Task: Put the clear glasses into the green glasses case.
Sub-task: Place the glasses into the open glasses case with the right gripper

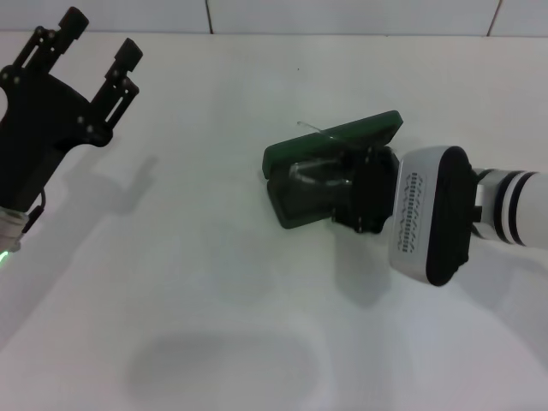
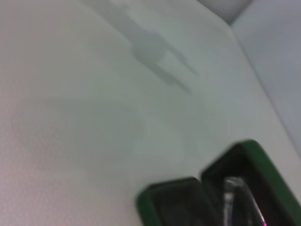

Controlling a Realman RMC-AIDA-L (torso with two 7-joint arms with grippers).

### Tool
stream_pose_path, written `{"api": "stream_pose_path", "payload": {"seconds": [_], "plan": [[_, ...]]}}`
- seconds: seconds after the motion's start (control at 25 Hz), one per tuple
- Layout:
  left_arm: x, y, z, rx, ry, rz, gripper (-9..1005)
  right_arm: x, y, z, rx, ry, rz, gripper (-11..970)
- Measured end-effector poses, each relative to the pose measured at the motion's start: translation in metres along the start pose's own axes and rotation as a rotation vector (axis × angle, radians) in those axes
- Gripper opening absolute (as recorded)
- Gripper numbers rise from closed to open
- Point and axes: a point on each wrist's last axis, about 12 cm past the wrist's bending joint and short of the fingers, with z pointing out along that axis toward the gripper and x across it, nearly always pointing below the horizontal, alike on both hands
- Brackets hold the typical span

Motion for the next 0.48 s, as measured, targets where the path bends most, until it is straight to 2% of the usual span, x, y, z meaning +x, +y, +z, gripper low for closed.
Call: {"api": "stream_pose_path", "payload": {"seconds": [0.24,0.48], "plan": [[0.000,0.000,-0.001,-0.002,0.001,0.000,637,-0.002,0.003,-0.005,-0.043,-0.025,0.019,473],[0.000,0.000,-0.001,0.000,0.003,-0.001,637,0.005,-0.001,-0.022,-0.128,-0.081,0.128,472]]}}
